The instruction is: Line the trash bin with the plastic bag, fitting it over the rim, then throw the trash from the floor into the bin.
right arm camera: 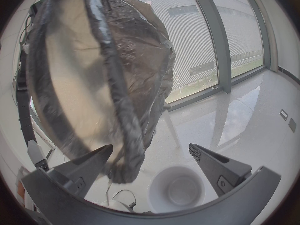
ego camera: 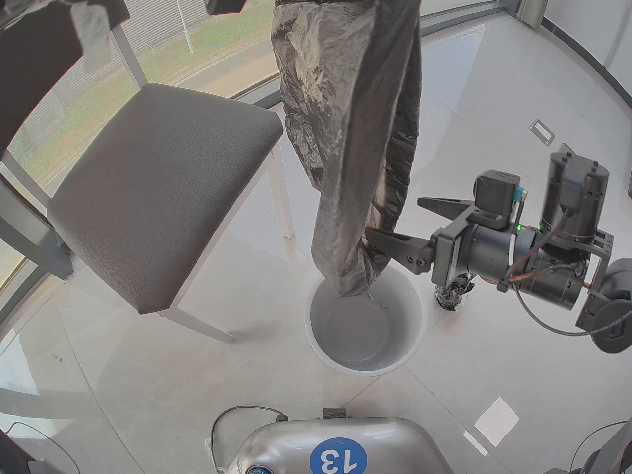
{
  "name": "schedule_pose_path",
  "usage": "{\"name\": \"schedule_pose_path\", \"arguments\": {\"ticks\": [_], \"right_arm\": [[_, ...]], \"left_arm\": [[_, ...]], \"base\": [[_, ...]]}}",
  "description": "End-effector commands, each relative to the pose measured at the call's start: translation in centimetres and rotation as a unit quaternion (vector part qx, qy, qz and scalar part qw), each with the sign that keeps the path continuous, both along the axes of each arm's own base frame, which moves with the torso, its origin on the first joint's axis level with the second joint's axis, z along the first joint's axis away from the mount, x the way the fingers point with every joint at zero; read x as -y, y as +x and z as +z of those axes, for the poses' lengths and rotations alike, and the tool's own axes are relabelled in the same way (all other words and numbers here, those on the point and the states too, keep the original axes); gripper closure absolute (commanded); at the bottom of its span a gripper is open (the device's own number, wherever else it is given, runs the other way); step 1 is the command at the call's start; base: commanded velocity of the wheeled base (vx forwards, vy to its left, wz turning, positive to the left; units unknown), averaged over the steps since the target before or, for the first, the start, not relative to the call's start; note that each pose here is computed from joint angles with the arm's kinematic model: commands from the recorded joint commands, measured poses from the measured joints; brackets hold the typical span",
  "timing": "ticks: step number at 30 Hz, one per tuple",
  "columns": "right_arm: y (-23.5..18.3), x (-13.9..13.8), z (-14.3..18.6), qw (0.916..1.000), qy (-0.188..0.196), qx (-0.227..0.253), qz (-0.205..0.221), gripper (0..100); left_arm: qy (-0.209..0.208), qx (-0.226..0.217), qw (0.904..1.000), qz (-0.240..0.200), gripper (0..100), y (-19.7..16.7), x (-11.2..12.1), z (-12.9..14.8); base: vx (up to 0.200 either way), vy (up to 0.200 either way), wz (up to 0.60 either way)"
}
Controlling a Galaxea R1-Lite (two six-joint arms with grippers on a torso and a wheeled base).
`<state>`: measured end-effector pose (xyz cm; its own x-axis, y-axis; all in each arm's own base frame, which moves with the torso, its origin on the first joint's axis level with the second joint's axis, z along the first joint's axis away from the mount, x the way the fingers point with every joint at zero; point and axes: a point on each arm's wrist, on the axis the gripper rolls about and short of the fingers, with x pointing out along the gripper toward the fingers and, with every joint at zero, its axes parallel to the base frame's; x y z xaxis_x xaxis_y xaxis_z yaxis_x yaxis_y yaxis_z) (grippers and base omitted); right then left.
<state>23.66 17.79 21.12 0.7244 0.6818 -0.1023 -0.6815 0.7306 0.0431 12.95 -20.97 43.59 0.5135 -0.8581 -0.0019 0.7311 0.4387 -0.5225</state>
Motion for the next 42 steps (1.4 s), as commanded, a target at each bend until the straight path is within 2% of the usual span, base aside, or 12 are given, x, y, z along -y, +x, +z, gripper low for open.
{"name": "schedule_pose_path", "arguments": {"ticks": [1, 8, 16, 26, 27, 37, 42], "right_arm": [[2.2, -0.9, -0.1, 0.9999, 0.002, 0.004, -0.01, 0], [3.1, -1.3, 0.0, 0.9999, 0.004, 0.008, -0.013, 0], [1.5, -1.8, -2.0, 0.9996, -0.02, -0.021, -0.005, 0], [2.2, -2.3, -2.9, 0.9997, -0.013, -0.018, -0.006, 0], [2.3, -2.4, -2.9, 0.9997, -0.013, -0.018, -0.006, 100], [1.0, -2.0, -3.9, 0.9989, -0.032, -0.031, -0.012, 100], [-1.3, -0.2, -4.6, 0.9973, -0.051, -0.043, -0.032, 100]], "left_arm": [[-0.003, -0.005, 1.0, -0.002, 100, -0.1, 0.0, 0.0], [-0.006, -0.01, 0.9999, -0.004, 100, -0.1, 0.2, 0.0], [0.003, -0.019, 0.9998, -0.003, 100, 0.5, 1.1, -0.6], [0.006, -0.034, 0.9994, -0.002, 100, 0.9, 1.7, -1.2], [0.006, -0.035, 0.9994, -0.002, 100, 0.9, 1.8, -1.2], [0.008, -0.036, 0.9992, 0.013, 100, 1.1, 1.7, -1.3], [0.018, -0.043, 0.9985, 0.027, 100, 1.2, 1.5, -1.5]], "base": [[0.0, 0.0, 0.0], [0.0, 0.0, 0.0], [0.0, 0.0, 0.0], [0.0, 0.0, 0.0], [0.0, 0.0, 0.0], [0.0, 0.0, 0.0], [0.0, 0.0, 0.0]]}}
